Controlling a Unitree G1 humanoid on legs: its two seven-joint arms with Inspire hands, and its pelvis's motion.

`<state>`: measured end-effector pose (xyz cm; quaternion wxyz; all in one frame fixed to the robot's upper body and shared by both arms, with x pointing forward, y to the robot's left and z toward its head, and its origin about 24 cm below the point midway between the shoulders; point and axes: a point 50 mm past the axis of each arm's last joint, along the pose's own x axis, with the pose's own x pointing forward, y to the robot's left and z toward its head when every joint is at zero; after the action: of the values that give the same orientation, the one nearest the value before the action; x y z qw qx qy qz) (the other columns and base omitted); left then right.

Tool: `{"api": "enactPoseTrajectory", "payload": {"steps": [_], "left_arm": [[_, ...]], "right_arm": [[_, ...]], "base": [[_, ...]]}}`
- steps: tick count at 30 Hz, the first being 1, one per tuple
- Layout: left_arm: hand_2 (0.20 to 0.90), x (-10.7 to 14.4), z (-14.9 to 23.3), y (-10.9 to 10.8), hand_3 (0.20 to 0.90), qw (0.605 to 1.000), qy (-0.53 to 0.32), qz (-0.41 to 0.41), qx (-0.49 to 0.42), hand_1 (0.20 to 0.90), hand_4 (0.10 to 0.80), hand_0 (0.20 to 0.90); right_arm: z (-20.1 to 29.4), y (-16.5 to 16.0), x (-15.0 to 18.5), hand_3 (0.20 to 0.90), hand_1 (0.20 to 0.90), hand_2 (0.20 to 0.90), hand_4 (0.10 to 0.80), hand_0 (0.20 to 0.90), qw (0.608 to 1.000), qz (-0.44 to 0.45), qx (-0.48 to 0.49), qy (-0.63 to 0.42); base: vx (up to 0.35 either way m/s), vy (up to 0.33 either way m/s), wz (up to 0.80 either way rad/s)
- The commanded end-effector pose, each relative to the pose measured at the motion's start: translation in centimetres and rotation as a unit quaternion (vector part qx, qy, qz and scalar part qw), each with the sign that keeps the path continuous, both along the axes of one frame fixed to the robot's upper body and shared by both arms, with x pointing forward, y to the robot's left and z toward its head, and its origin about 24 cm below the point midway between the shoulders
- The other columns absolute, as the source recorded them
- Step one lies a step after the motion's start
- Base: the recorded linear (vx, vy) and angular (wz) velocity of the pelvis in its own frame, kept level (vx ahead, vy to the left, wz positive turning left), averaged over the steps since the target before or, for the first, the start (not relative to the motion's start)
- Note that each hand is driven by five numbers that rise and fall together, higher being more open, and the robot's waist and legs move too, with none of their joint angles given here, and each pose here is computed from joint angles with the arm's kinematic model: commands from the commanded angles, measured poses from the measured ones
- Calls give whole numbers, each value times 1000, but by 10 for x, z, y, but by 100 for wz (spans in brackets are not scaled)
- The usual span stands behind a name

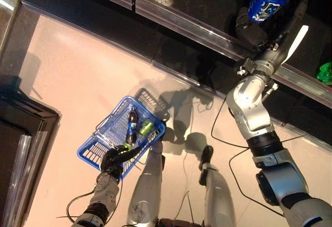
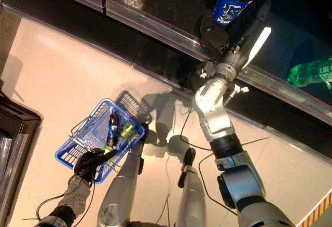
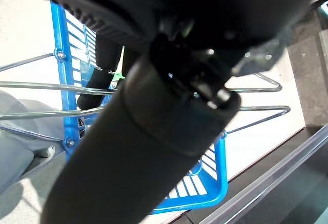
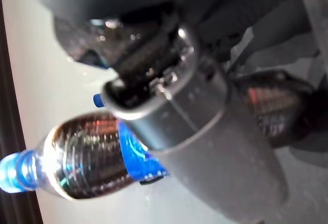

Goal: Pick up the drink and place into the basket.

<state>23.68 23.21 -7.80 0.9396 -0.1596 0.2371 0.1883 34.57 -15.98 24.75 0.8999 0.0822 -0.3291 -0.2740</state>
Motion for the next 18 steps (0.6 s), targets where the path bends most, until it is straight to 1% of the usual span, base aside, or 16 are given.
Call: {"api": "enactPoseTrajectory", "payload": {"steps": [1,12,13,14,15,16,17,18], "left_arm": [[300,-10,-5,-22,200,999,-14,-33,-22,300,100,300],[300,-10,-3,-15,200,999,-11,-36,-17,300,100,300],[300,-10,-3,-14,200,999,-12,-36,-16,300,100,300],[300,-10,-2,-14,200,999,-12,-37,-15,300,100,300],[300,-9,-2,-13,200,999,-12,-37,-14,300,100,300],[300,-9,-2,-13,200,999,-12,-37,-13,300,100,300],[300,-9,-2,-12,200,999,-12,-37,-12,300,100,300],[300,-9,-2,-12,200,999,-12,-37,-12,300,100,300]], "right_arm": [[71,-21,-21,900,900,900,800,900,989,-36,-25,-138],[85,-37,-15,900,900,900,800,900,990,-28,28,-134],[85,-41,-14,664,698,698,564,698,990,-31,36,-130],[86,-44,-12,546,596,596,446,596,991,-34,41,-126],[85,-46,-11,444,509,509,344,509,991,-34,47,-122],[85,-48,-10,233,328,328,133,328,991,-34,49,-121],[84,-50,-7,200,300,300,100,300,992,-35,50,-113],[84,-50,-7,200,300,300,100,300,992,-35,51,-112]], "base": [[0,0,0],[0,0,0],[0,0,0],[0,0,0],[-6,-4,4],[-2,-4,8],[1,-2,10],[3,-1,15]]}}
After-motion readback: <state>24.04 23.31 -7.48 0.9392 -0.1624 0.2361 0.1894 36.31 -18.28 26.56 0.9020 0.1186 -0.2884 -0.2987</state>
